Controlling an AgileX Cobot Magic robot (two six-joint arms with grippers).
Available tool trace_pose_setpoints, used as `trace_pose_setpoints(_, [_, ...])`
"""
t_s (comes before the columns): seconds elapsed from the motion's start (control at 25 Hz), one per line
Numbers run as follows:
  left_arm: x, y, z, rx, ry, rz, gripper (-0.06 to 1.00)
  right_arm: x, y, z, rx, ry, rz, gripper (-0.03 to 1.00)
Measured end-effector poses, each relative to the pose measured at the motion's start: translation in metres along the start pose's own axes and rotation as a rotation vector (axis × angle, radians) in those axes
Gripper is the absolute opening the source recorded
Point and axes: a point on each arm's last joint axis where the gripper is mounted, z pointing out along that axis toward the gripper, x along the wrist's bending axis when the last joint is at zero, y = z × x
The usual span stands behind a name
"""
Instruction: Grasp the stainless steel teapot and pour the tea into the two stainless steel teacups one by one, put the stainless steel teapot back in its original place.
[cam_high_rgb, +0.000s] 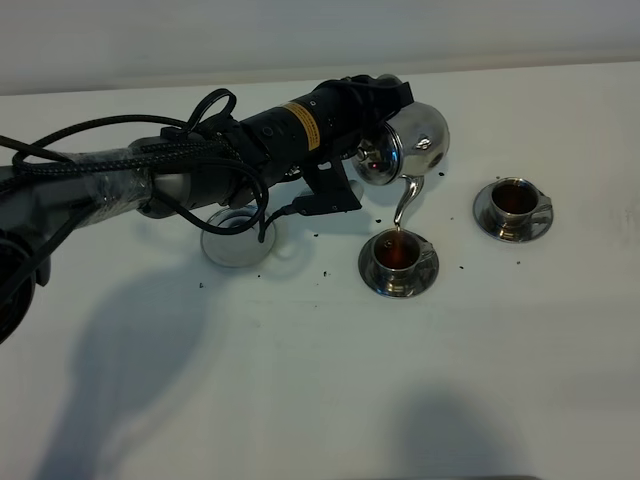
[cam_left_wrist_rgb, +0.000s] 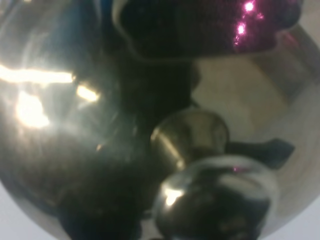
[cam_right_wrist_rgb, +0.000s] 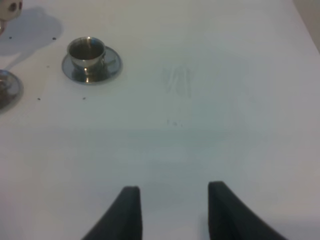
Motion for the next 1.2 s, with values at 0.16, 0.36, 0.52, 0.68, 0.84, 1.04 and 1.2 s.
trace_pose_setpoints(0.16, [0.0024,-0.0007,0.0000,0.007,0.026,0.017,0.22,0.0000,0.0000,0.0000,0.000,0.000,0.000,0.31])
trace_pose_setpoints(0.36, [0.0048,-0.0008,-0.0001,0.010,0.051,0.043,0.22,0.0000,0.0000,0.0000,0.000,0.000,0.000,0.31])
trace_pose_setpoints(0.52, [0.0060,0.0001,-0.0001,0.003,0.061,0.066,0.22,0.0000,0.0000,0.0000,0.000,0.000,0.000,0.31])
trace_pose_setpoints(0.68, [0.0065,0.0003,-0.0001,0.001,0.066,0.077,0.22,0.0000,0.0000,0.0000,0.000,0.000,0.000,0.31])
trace_pose_setpoints(0.84, [0.0070,0.0010,-0.0001,-0.005,0.072,0.097,0.22,0.0000,0.0000,0.0000,0.000,0.000,0.000,0.31])
trace_pose_setpoints(1.04, [0.0067,0.0011,-0.0001,-0.007,0.069,0.097,0.22,0.0000,0.0000,0.0000,0.000,0.000,0.000,0.31])
trace_pose_setpoints(1.2, [0.0042,0.0023,0.0000,-0.022,0.042,0.090,0.22,0.0000,0.0000,0.0000,0.000,0.000,0.000,0.31])
